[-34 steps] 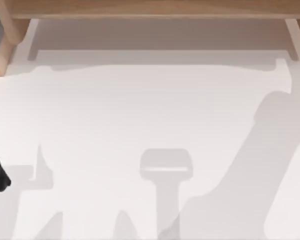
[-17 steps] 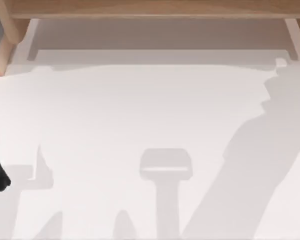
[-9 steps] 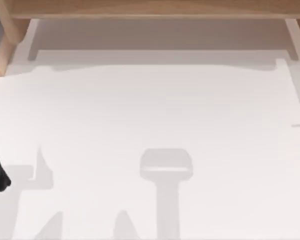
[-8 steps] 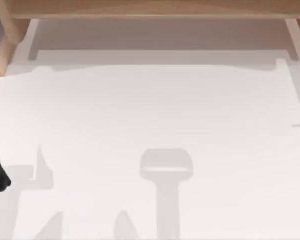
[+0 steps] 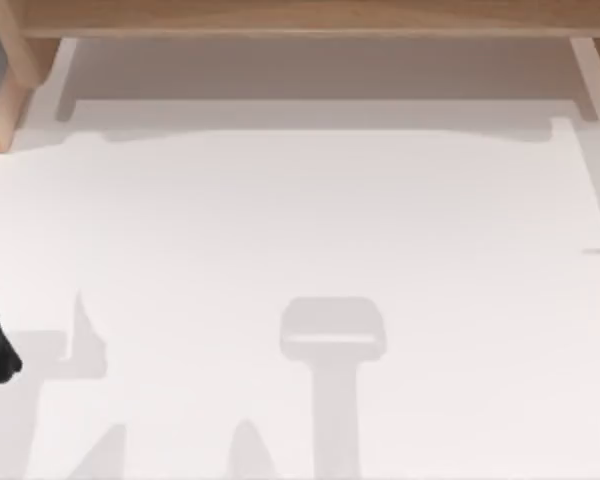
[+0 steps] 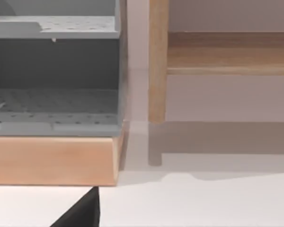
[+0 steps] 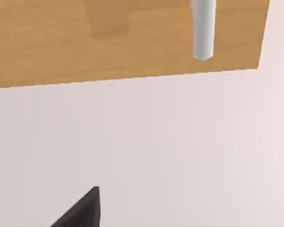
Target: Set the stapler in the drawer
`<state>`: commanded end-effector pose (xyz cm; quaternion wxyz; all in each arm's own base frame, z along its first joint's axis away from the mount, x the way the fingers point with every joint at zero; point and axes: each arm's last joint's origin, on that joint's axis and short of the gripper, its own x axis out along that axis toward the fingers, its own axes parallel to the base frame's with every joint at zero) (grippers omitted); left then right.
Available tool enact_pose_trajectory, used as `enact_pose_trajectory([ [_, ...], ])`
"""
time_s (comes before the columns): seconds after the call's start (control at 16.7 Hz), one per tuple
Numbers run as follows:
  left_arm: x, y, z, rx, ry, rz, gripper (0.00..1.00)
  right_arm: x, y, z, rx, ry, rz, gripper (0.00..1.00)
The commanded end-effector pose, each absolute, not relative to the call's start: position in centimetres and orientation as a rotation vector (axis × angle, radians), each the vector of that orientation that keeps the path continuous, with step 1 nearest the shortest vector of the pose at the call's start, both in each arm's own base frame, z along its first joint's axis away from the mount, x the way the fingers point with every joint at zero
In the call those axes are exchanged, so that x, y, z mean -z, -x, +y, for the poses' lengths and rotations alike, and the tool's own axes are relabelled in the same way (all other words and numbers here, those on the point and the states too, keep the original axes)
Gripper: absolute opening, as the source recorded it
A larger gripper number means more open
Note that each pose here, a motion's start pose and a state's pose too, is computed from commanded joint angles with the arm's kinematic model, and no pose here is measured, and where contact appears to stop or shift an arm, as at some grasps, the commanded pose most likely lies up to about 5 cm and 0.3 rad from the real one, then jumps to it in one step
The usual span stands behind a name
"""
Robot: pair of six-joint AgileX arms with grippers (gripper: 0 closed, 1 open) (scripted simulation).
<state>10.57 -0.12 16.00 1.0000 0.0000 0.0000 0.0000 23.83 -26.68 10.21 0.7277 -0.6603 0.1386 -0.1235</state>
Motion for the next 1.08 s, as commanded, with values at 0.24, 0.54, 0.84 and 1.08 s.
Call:
enact_pose_trajectory([
  [0.24,-16.0,-10.6,-0.1,0.0,0.0,0.0,1.0,-8.9,-22.7,-20.3,0.088,1.549,0.101,1.0],
  [0.54,-16.0,-10.6,-0.1,0.0,0.0,0.0,1.0,-8.9,-22.5,-17.9,0.008,1.571,0.008,1.0],
  [0.84,-16.0,-10.6,-0.1,0.0,0.0,0.0,1.0,-8.9,-23.0,-18.0,0.008,1.57,0.009,1.0],
  [1.08,-16.0,-10.6,-0.1,0.0,0.0,0.0,1.0,-8.9,-24.9,-17.9,0.008,1.571,0.008,1.0],
])
